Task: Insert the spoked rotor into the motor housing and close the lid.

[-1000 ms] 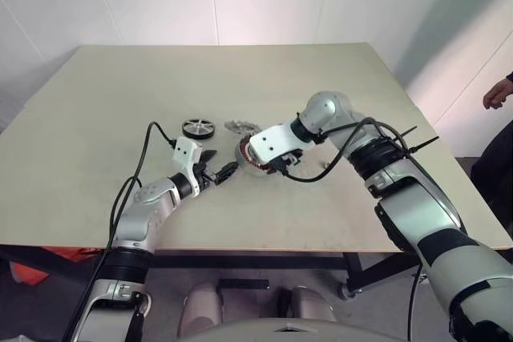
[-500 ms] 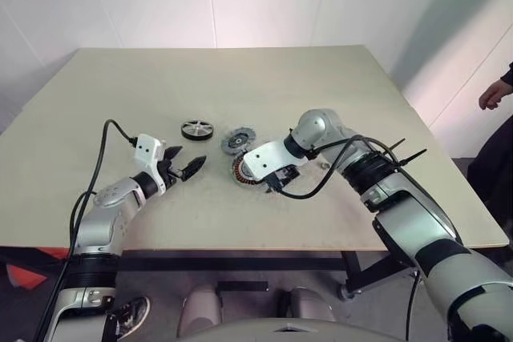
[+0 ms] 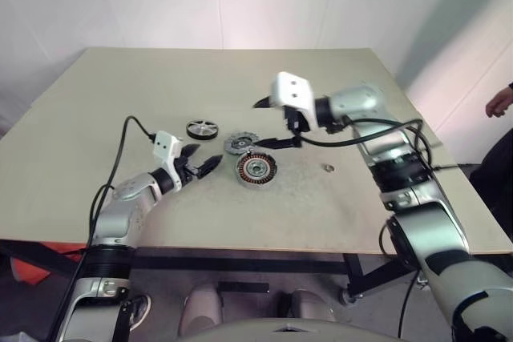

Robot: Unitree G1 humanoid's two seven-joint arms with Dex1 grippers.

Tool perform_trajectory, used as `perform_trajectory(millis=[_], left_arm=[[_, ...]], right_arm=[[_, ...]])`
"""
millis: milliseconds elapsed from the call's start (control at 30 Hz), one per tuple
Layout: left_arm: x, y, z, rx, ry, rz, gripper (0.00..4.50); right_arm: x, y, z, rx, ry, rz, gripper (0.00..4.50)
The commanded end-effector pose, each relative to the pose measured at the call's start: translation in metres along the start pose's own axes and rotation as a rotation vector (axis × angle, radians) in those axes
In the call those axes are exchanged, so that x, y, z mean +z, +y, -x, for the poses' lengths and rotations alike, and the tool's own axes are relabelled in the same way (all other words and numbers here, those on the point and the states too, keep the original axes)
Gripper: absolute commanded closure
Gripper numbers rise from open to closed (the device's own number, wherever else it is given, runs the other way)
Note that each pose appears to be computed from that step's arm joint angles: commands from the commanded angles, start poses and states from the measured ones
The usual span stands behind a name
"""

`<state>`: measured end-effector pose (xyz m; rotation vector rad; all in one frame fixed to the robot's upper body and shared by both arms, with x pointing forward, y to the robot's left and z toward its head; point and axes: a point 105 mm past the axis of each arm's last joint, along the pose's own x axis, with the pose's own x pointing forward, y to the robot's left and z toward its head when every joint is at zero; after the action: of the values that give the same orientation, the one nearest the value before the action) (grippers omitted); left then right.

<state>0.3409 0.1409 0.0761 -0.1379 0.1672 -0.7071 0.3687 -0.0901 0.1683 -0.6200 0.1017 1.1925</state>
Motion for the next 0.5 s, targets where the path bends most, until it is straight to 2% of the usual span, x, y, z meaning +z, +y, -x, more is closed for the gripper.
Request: perform_trajectory(millis=[33,200,367,500], left_arm=[[0.013,-0.008,-0.007,-0.055,-0.022,-0.033,0.0],[0.016,-0.012,-0.017,-0.117,0.006,-0.053,0.0],[0.02,-0.014,-0.024,-0.145,0.013,-0.066,0.0],[0.019,-0.016,-0.025,-0.154,0.015,-0.069,0.0]], right_arm=[[-0.036,0.001,0.036,-0.128,0.022,-0.202,0.03],[-0.096,0.032,0.064,-0.237,0.15,-0.383,0.03],[-0.109,0.04,0.063,-0.283,0.158,-0.452,0.03],[-0.124,0.033,0.064,-0.341,0.192,-0.492,0.03]])
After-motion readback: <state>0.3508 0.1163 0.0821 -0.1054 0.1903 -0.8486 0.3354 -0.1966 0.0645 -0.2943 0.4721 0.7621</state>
